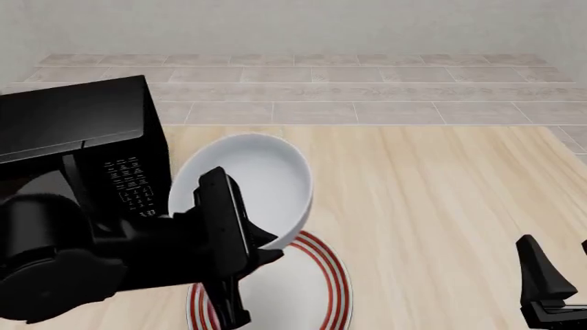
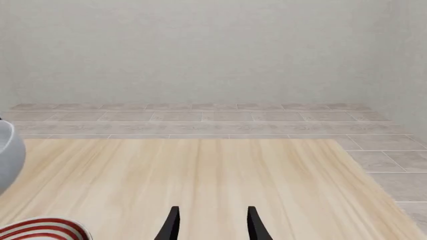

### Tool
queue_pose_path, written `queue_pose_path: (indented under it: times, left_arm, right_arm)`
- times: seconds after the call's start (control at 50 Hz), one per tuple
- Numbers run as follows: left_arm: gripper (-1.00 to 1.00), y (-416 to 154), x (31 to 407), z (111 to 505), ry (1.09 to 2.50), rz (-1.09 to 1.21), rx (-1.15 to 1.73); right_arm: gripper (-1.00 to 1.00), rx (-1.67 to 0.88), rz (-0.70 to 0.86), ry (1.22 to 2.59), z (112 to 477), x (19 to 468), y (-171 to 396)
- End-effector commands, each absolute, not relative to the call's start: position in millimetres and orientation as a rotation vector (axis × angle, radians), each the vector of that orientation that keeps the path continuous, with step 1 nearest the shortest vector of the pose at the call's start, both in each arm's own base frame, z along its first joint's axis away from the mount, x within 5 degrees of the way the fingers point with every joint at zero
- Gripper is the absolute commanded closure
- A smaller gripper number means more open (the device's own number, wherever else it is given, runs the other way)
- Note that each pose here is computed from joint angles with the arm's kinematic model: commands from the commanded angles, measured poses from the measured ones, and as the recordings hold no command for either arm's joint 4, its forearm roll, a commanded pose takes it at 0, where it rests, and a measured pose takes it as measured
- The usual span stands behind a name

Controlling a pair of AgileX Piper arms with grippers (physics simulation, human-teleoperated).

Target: Pick up the white bowl and put it on the plate.

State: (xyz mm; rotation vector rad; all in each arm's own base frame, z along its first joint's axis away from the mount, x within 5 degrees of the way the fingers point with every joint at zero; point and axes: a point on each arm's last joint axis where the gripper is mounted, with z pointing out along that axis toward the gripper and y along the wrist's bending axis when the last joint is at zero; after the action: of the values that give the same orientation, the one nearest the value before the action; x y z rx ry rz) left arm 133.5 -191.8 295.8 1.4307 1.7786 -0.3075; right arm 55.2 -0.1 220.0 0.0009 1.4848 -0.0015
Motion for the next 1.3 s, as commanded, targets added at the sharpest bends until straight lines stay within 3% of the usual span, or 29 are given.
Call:
queue_pose_path:
  times: [0.02,1.3]
  left_arm:
    - [1.0,-197.2,131.0,291.8,1.785,-0.326,1.428]
    - [1.0,-215.5,124.3,256.7,1.837,-0.389,1.44]
  right_arm:
    - [-1.0,-0.001,0.0,1.485,217.9,55.7,0.0]
    - [-1.0,-0.001,0.0,1.485,217.9,55.7,0.0]
